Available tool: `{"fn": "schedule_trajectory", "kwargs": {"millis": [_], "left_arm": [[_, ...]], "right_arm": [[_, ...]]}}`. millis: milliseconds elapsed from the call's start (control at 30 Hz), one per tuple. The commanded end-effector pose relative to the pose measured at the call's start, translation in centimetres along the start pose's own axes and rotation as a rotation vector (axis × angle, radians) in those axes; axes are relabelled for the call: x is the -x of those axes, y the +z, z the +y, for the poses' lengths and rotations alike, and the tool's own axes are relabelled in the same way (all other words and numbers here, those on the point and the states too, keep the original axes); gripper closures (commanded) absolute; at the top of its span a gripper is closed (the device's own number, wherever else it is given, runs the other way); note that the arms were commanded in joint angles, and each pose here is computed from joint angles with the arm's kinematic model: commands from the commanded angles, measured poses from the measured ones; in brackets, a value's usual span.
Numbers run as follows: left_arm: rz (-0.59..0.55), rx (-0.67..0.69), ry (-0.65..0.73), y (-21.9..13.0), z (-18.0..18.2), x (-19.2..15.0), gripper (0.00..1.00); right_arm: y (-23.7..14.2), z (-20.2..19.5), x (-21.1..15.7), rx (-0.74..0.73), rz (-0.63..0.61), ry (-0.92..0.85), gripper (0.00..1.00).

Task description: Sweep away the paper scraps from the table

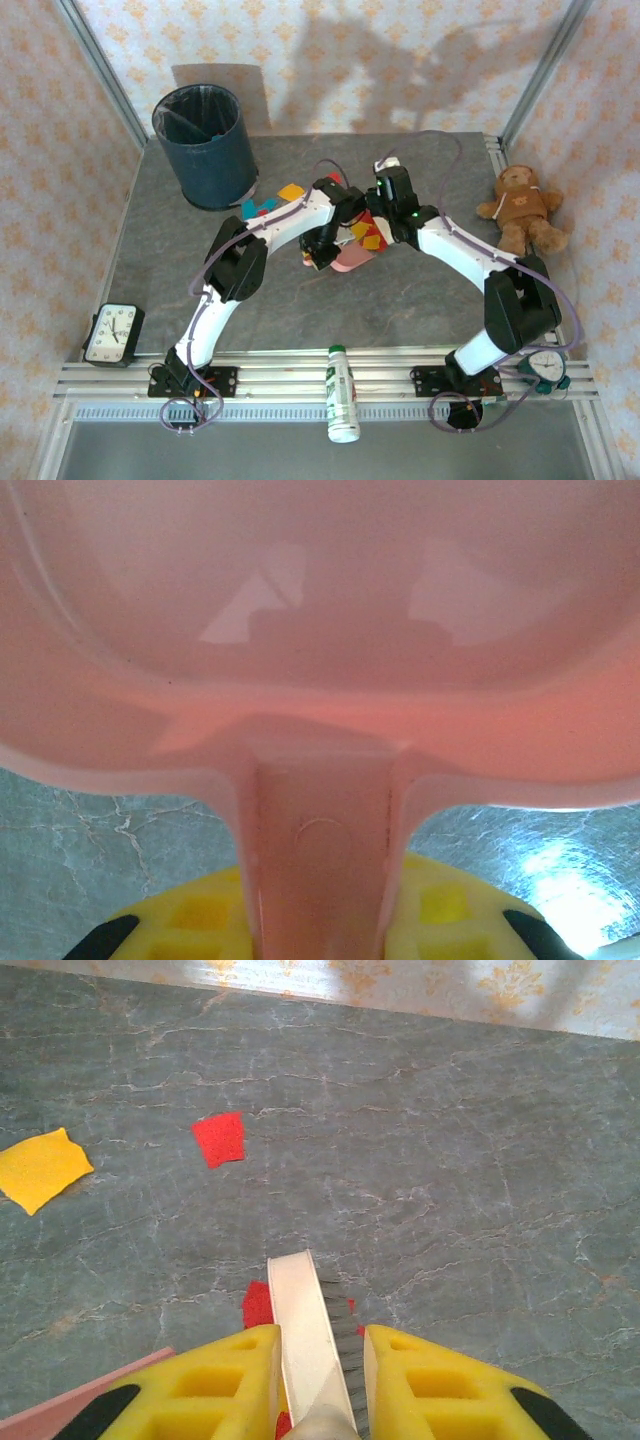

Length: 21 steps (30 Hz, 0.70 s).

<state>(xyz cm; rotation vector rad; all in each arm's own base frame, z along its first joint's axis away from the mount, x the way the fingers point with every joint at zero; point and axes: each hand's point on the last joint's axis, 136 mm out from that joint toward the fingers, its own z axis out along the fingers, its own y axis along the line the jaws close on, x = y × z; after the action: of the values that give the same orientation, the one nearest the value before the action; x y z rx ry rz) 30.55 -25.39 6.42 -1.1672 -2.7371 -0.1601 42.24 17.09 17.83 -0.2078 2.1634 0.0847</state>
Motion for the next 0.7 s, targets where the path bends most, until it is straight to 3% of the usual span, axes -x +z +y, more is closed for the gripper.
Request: {"fn": "schedule_trajectory", "kwargs": {"millis": [0,367,667], "left_arm": [[0.015,0.007,-0.004,0.0,-0.1,0.1,1.0],[-0.043,-0.004,-0.005,-0.4,-0.3,0.3,1.0],[-0.05,0.005,-0.004,-0.2,0.0,-1.5,1.0]], "right_arm": [[-1.5,2.9,-0.6,0.128,0.038,0.036,1.0],[-2.8,2.6,0.1,0.131,0.012,0.094,1.0],[-4.2,1.2,1.7,0.116,-0.04,0.183,1.0]]}}
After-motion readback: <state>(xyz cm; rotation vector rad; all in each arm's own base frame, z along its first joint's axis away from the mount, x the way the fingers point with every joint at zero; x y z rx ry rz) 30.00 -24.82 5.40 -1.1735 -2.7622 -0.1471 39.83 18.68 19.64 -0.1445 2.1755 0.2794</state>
